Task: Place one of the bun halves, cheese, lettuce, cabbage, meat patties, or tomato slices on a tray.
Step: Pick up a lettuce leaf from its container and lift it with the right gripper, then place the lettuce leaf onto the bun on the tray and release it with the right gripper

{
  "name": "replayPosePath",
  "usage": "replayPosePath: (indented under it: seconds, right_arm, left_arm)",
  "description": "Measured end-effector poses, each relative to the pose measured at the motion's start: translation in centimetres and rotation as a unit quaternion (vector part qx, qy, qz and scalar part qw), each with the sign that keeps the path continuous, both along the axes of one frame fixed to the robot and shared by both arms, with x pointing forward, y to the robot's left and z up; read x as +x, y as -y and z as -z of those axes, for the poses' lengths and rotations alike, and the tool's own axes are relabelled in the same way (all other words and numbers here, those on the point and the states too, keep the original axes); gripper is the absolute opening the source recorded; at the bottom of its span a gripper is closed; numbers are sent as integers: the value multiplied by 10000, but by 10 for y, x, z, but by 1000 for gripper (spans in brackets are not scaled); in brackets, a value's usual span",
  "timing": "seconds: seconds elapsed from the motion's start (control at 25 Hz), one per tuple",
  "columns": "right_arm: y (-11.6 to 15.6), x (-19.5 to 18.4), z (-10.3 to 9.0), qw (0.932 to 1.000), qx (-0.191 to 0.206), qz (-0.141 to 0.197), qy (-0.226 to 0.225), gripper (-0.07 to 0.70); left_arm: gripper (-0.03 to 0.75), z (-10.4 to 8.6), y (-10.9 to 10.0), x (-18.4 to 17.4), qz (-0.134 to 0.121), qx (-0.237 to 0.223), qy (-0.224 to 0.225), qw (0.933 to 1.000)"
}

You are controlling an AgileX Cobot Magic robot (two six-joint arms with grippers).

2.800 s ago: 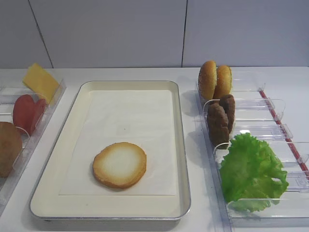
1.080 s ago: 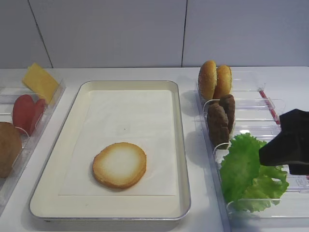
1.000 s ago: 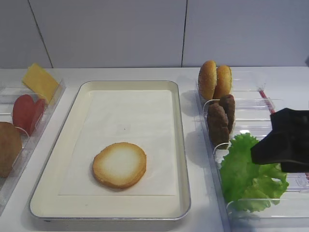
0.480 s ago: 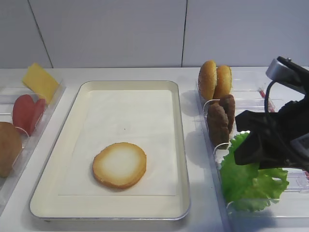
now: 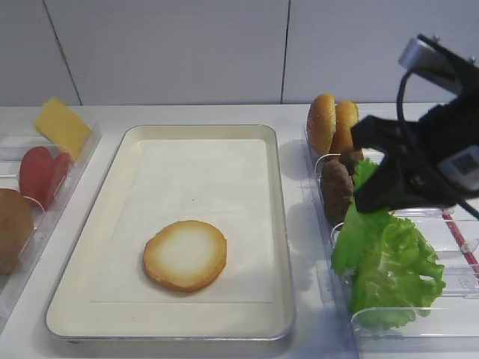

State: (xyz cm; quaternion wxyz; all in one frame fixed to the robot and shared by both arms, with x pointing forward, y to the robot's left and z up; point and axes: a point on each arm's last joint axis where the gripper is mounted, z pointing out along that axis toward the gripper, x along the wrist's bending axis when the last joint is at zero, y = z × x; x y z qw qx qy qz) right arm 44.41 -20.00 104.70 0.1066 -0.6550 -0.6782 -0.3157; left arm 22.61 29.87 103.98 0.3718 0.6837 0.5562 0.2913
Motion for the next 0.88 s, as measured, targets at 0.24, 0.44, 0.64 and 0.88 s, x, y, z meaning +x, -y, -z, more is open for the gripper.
replayPosePath:
  seconds: [0.24,0.44,0.64,0.88]
  right_arm:
    - [-49,8,-36,9968,308,-659,333,20]
    - [-105,23,-25,9918,414,-1201,96,18]
    - [-155,46,-8,9869,515,-1529,-103,18]
    - [-182,66,16,9852,531,-1582,-381,18]
  left_arm:
    - [361,0,0,0,0,0,0,10000]
    - [361,0,0,0,0,0,0,10000]
    - [361,0,0,0,0,0,0,10000]
    - [361,0,0,0,0,0,0,10000]
